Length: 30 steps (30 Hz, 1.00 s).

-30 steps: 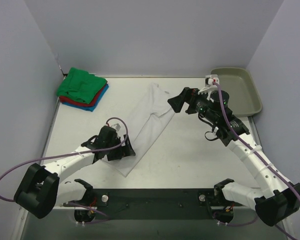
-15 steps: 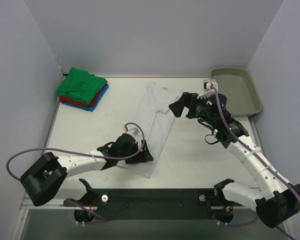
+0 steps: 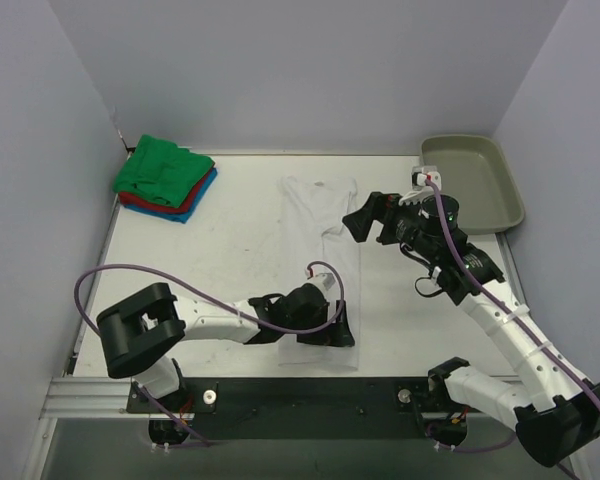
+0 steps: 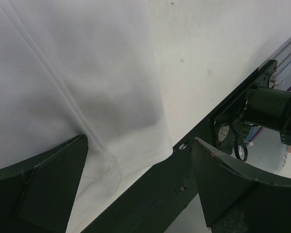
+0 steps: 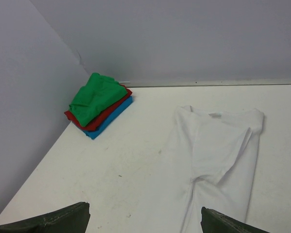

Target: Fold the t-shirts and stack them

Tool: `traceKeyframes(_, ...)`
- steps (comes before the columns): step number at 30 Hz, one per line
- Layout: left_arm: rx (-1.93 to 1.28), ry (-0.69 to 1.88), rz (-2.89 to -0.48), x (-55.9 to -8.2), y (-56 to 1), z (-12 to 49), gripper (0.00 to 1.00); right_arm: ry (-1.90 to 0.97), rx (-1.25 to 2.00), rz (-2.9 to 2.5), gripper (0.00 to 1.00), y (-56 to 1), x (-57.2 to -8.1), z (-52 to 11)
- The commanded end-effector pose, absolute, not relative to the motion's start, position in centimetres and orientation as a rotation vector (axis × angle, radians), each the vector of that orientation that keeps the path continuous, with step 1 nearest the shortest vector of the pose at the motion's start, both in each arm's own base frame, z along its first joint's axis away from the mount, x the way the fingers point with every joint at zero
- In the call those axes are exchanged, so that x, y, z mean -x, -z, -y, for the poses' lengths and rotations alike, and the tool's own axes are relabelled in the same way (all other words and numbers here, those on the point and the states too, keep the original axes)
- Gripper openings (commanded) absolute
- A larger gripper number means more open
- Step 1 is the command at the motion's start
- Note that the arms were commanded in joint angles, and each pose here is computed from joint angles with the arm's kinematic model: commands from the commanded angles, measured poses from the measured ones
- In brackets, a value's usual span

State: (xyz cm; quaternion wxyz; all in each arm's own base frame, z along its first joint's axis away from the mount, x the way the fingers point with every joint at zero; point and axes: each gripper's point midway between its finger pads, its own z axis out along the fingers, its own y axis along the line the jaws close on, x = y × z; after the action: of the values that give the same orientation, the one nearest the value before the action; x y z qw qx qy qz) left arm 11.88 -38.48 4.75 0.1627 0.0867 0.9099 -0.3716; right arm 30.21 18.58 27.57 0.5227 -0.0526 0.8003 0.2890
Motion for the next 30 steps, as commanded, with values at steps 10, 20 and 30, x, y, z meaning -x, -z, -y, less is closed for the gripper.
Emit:
traceKeyframes(10, -0.405, 1.034, -2.383, -16.3, -14.4, 41.0, 0.97, -0.592, 0.113, -1.924, 1.0, -26.1, -29.1, -16.6)
traceKeyframes(20, -0.161, 0.921, -2.415, -15.6, -14.3, 29.3, 0.98, -0.443, -0.029, -2.155, 1.0, -17.6, -24.0, -12.3)
traceKeyframes(30, 0.005, 0.957, -2.542, -12.3, -7.1, 25.7, 0.98, -0.522, -0.055, -2.266, 1.0, -12.3, -19.5, -13.3)
